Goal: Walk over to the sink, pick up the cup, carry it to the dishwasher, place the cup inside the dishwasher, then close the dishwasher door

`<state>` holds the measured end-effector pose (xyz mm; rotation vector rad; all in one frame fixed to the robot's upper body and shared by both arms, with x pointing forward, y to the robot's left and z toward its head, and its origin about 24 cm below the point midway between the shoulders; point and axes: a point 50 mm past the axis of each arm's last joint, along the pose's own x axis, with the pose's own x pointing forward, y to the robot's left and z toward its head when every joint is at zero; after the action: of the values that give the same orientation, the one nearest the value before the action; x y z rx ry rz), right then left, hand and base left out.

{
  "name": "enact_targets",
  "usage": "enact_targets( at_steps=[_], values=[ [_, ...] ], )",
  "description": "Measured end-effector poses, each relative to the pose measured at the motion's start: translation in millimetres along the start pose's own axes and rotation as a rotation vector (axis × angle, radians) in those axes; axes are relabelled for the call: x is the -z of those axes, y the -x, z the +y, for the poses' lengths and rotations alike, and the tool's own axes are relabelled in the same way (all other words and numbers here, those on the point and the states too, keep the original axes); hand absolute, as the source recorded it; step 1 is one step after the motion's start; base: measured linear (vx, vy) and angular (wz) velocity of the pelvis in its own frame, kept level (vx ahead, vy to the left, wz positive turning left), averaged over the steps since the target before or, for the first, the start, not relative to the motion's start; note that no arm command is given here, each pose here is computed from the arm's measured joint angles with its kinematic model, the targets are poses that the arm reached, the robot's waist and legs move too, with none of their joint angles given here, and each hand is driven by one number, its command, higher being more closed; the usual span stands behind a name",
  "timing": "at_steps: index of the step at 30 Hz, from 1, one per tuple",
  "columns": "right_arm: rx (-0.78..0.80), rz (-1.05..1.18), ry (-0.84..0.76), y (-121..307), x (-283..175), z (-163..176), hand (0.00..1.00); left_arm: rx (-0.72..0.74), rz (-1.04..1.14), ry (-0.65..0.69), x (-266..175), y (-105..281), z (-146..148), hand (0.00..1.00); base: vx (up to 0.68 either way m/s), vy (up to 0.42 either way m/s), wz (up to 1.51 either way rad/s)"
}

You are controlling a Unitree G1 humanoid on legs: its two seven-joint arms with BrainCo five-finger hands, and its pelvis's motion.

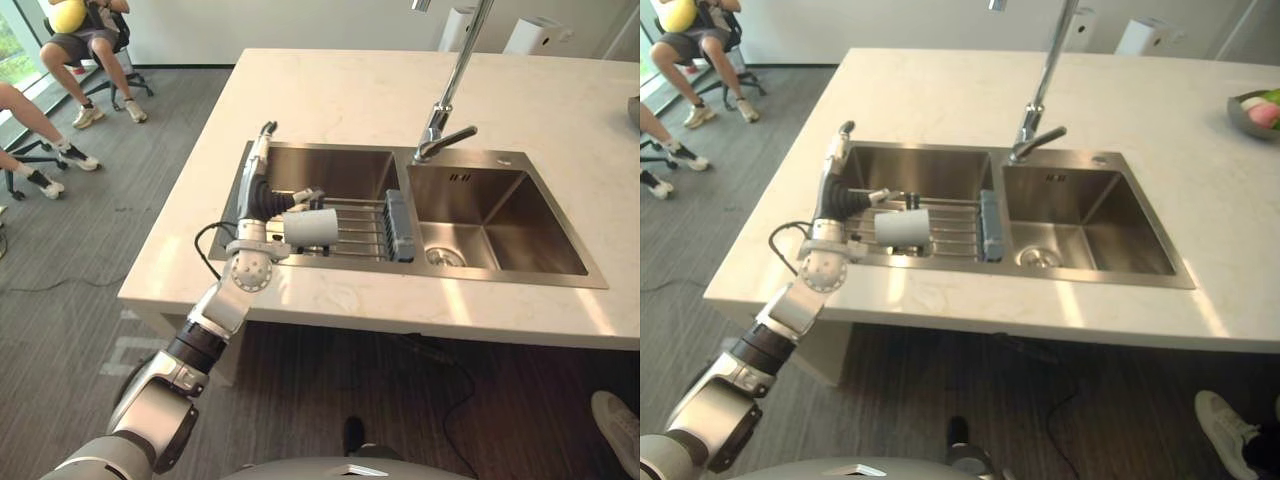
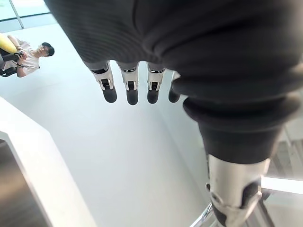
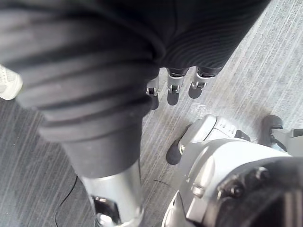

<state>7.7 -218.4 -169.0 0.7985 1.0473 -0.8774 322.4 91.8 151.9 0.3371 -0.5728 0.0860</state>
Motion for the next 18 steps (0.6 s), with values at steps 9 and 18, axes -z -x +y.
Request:
enact_targets(
  at_steps=[9, 18],
  values=[
    [-0.020, 0.017, 0.075, -0.5, 0.8, 3.6, 0.00, 0.092, -0.038, 0.635, -32.2, -5.5, 1.4, 0.00, -0.03, 0.015, 0.08],
    [-0.037, 0.078, 0.149, -0.8, 2.1, 5.8, 0.00, 0.182, 0.004, 0.859, -35.5, -3.1, -12.5, 0.00, -0.01, 0.009, 0.07]
  ],
)
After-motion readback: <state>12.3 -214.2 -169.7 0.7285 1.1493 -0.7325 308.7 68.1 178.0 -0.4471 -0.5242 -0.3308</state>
